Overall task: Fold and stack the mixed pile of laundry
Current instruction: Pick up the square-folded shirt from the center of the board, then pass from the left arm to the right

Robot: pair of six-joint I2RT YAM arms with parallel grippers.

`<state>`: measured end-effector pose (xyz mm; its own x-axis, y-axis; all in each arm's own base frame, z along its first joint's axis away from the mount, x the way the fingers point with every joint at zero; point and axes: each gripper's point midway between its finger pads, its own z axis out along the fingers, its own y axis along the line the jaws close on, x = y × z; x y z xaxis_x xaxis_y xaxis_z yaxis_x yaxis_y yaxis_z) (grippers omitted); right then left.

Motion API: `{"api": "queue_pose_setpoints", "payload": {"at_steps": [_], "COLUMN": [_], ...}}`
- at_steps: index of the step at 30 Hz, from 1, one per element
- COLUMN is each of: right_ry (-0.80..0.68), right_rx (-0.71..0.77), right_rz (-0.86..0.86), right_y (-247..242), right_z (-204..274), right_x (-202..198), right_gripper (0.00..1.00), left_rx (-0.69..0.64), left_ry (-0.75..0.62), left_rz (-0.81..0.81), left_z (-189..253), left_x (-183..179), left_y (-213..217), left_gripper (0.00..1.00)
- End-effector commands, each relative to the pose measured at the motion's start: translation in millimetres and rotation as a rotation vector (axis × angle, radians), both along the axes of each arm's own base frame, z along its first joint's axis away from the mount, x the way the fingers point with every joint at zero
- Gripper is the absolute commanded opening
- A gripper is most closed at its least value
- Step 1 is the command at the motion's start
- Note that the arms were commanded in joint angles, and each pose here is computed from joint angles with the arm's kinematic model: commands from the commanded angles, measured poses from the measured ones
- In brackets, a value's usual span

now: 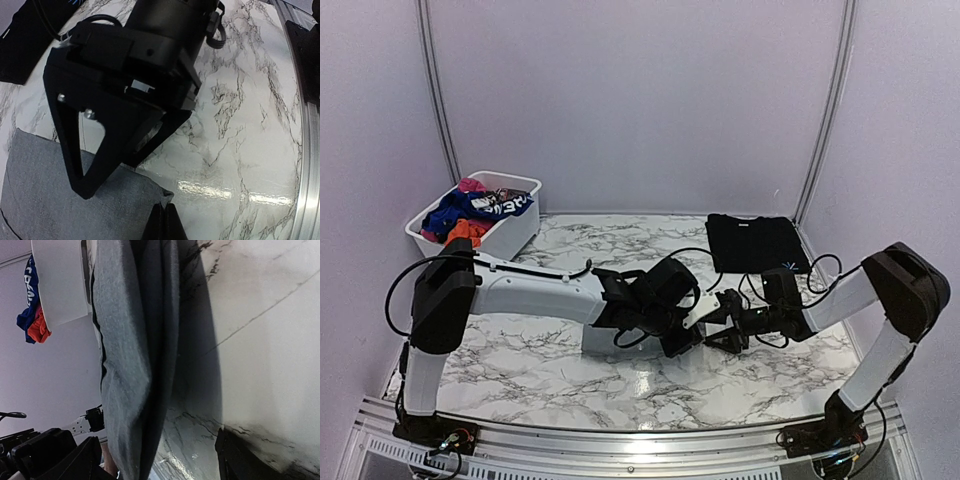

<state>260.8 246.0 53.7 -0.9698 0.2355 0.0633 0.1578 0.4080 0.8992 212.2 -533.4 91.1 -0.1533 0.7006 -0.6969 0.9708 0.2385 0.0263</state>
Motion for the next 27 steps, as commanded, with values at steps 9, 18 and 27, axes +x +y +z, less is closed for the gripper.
{"api": "queue_pose_setpoints", "payload": {"at_steps": [9, 18, 27], "right_ry": [0.039, 0.085, 0.107], "right_rx": [0.150, 0.187, 0.167], "right_rz": [-0.042, -0.072, -0.071], "right_y": [36.8, 47.4, 50.9], "right_z": [-0.7, -13.6, -27.3], "right_x": [26.0, 36.4, 40.7], "right_gripper": [0.58, 0.47, 0.28], "left_rx": [-0.066, -0.070, -0.071], "left_ry": [0.013, 0.021, 0.024], "left_rz": [-0.058, -0.096, -0.113], "left_z": [26.7, 27.7, 27.8], "left_x": [-13.0, -19.7, -23.3], "left_y": [0.9, 3.2, 4.5], "left_gripper": [0.00, 0.00, 0.00]}}
